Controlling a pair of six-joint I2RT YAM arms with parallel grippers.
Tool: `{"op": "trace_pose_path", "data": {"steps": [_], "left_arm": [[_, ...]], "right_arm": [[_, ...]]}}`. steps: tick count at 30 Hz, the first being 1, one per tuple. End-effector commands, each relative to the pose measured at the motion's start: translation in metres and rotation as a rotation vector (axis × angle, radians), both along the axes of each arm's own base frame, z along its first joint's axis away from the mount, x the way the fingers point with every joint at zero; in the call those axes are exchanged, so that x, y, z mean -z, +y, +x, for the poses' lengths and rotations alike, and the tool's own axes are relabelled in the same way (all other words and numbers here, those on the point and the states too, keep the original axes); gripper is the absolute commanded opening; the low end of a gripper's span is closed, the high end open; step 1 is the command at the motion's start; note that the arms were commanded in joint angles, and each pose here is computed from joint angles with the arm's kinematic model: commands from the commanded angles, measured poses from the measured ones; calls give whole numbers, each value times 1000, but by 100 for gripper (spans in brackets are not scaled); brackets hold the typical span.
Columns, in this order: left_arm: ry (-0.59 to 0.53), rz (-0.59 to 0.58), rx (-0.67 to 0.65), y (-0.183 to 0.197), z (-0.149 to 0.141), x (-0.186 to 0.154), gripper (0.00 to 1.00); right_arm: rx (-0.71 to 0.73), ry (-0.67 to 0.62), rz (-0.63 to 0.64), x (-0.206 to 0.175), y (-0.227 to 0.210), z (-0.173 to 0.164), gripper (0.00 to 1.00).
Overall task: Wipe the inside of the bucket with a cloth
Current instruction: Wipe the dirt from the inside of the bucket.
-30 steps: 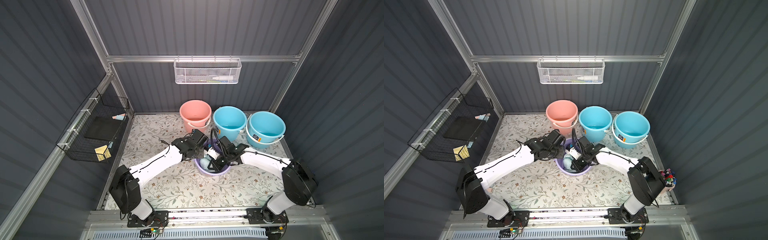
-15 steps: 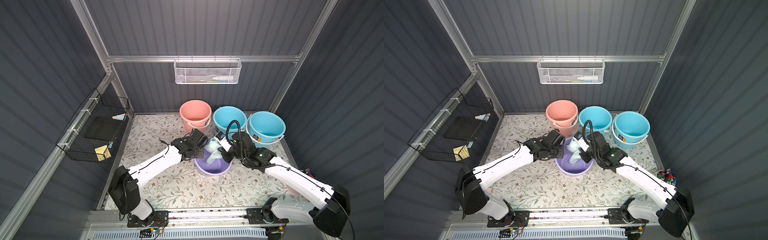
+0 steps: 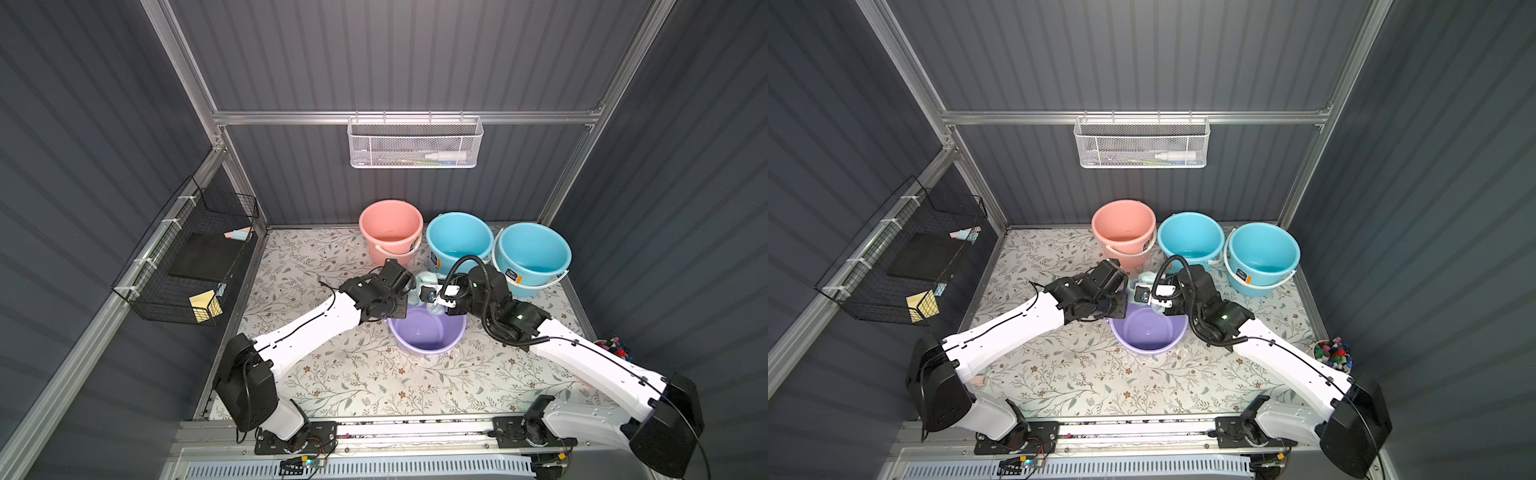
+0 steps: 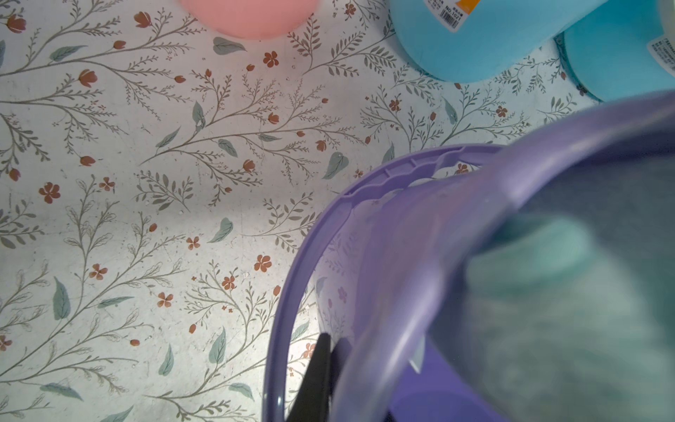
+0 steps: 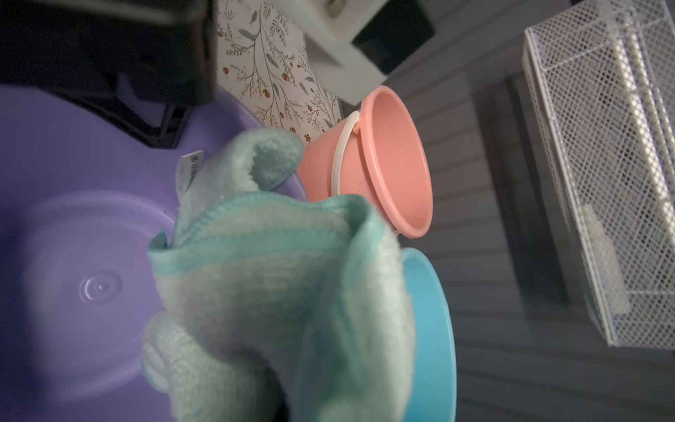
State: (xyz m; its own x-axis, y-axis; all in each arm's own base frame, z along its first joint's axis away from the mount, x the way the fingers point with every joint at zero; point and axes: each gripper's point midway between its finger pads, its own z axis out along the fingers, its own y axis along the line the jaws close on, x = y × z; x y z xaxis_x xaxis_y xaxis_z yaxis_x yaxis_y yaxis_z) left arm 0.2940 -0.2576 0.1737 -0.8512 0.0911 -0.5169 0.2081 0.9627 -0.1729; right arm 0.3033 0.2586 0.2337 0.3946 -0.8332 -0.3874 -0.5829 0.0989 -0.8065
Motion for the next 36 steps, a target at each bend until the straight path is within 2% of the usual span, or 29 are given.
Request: {"op": "trace_pose_path", "data": {"steps": [1, 13, 19, 25, 30, 36], "left_arm": [[-43, -52, 23, -2, -1, -20, 0], [-43, -55, 33, -5, 1, -21, 0], [-39, -49, 39, -6, 2, -19, 0], [-48, -50, 36, -6, 3, -22, 0], [-60, -35, 15, 0, 4, -21, 0], [-70, -24, -6, 3, 7, -21, 0]], "right_arm": [[-74, -137, -139, 10, 9, 13, 0], [-231, 36, -276, 98, 32, 7, 0], [-260, 149, -346, 143, 35, 5, 0], [-222, 229, -397, 180, 37, 5, 0], [-177, 247, -432, 186, 31, 8, 0], [-185, 222, -403, 147, 28, 1, 0]]}}
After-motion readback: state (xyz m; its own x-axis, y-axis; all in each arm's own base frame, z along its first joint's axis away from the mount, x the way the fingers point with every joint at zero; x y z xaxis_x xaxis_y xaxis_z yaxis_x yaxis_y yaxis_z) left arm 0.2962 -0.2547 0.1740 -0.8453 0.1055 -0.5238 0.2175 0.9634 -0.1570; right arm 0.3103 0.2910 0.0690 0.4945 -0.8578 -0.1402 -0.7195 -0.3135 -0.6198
